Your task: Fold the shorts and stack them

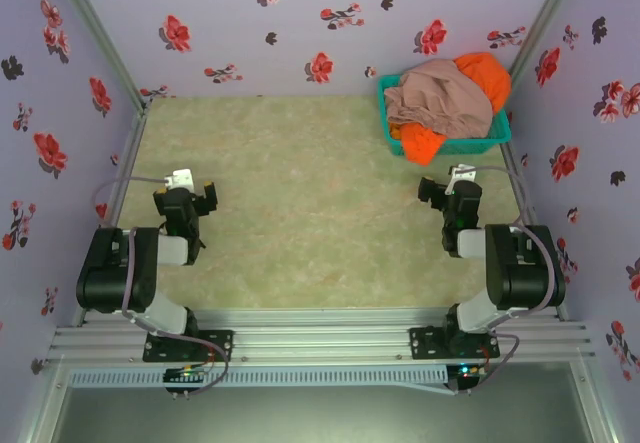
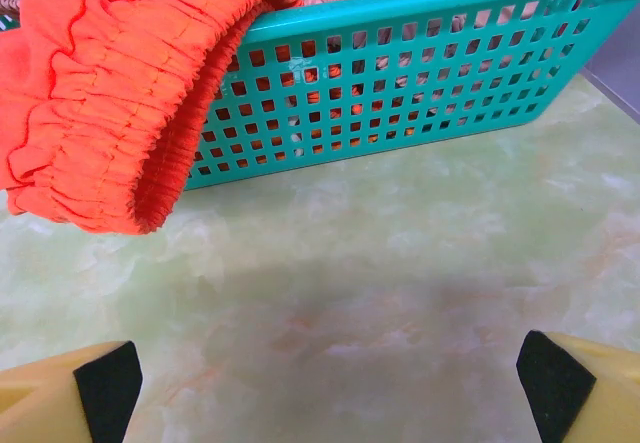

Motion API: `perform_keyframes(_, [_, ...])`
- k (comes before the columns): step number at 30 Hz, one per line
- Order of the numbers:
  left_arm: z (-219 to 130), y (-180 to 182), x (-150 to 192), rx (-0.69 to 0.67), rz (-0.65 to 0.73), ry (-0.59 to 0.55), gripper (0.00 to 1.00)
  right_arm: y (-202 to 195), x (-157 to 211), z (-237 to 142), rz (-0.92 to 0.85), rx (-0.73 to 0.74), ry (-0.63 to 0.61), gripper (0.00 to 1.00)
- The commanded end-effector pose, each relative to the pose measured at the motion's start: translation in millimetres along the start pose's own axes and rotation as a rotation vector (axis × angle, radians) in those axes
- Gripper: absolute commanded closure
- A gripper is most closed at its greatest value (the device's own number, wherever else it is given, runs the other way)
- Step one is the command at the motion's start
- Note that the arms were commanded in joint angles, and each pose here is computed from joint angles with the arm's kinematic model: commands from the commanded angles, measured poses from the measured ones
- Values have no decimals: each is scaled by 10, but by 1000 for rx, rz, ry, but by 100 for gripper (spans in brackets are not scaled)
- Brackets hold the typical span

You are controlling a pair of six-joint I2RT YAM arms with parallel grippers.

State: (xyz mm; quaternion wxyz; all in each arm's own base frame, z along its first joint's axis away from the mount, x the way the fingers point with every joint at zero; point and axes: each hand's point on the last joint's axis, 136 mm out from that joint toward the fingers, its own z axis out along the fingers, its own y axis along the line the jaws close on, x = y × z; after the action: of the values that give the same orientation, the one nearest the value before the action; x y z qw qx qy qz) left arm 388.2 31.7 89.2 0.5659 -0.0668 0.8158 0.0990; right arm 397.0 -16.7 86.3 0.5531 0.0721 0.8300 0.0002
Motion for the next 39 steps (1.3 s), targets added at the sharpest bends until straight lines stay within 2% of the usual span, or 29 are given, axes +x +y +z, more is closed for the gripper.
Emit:
perform_keyframes(1, [15, 14, -97, -8, -10, -29, 1, 9, 14, 6, -2, 1, 2, 1])
perform_keyframes(30, [15, 21, -110, -10, -13, -32, 0, -10, 3, 0, 2, 11, -1, 1])
perform_keyframes(35, [-232, 95, -403, -14, -24, -68, 1, 40, -303, -220, -19, 24, -12, 1])
perform_keyframes(39, [-600, 228, -778, -29, -136, -94, 1, 91, -712, -538, 14, 20, -35, 1])
